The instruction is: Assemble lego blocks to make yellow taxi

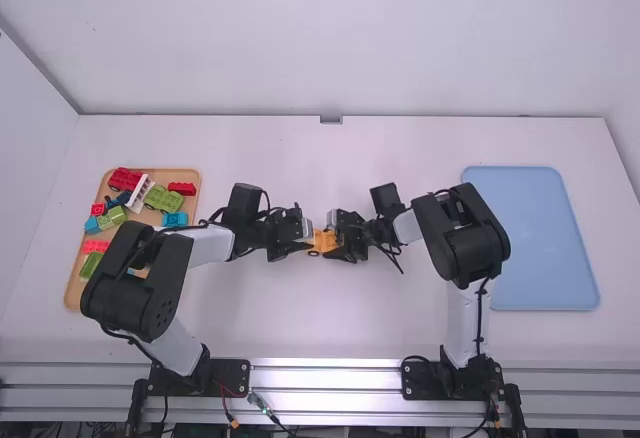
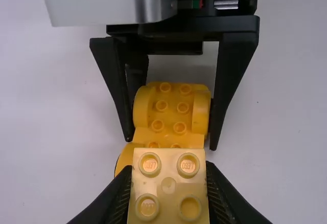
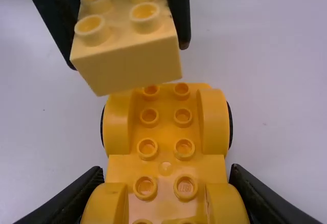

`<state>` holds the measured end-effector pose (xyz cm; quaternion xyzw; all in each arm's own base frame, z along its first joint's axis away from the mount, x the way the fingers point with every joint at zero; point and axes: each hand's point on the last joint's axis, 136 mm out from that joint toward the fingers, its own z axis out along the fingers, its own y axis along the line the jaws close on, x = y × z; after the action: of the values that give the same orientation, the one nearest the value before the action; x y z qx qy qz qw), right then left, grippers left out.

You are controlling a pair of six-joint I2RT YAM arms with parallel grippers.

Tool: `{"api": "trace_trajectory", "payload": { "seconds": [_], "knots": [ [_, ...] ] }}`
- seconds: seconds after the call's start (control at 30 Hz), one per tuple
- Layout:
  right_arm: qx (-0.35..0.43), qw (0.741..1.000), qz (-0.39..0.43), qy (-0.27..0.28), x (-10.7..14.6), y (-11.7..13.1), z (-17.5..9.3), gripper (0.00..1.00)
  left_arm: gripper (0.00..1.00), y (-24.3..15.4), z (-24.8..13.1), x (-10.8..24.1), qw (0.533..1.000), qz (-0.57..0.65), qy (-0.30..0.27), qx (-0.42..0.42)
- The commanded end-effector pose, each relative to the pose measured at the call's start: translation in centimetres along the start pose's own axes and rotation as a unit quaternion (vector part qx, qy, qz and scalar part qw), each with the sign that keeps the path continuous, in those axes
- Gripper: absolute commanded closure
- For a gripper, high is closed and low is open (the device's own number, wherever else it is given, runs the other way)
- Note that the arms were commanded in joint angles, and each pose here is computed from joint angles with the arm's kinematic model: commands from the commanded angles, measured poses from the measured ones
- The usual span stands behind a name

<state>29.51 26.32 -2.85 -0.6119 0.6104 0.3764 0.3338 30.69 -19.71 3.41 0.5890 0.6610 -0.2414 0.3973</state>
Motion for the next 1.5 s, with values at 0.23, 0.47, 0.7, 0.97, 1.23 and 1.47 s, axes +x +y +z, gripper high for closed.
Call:
{"api": "trace_trajectory", "payload": {
  "seconds": [0.23,0.47,0.7,0.97,1.23,1.47],
  "knots": [
    [-0.005,1.000,0.007,0.016,1.1,0.4,0.5,0.41,0.98,0.3,1.0,-0.5,1.000,-0.011,-0.014,0.014],
    [-0.005,1.000,0.003,0.016,1.0,0.3,0.5,0.41,0.98,0.0,1.6,-0.2,1.000,-0.005,-0.012,0.022],
    [-0.005,1.000,0.003,0.016,1.0,0.4,0.5,0.39,0.98,-0.2,2.0,-0.2,1.000,-0.002,-0.011,0.025],
    [-0.007,1.000,0.004,0.015,1.0,0.4,0.5,0.39,0.98,0.3,2.3,0.0,1.000,0.002,-0.015,0.020],
    [-0.011,1.000,0.005,0.018,1.0,0.7,0.7,0.40,0.98,0.1,2.3,0.0,0.999,0.008,-0.014,0.034],
    [-0.013,1.000,0.008,0.019,1.1,0.8,0.7,0.40,0.98,-0.3,2.9,0.2,0.999,0.003,-0.016,0.045]
  ]
}}
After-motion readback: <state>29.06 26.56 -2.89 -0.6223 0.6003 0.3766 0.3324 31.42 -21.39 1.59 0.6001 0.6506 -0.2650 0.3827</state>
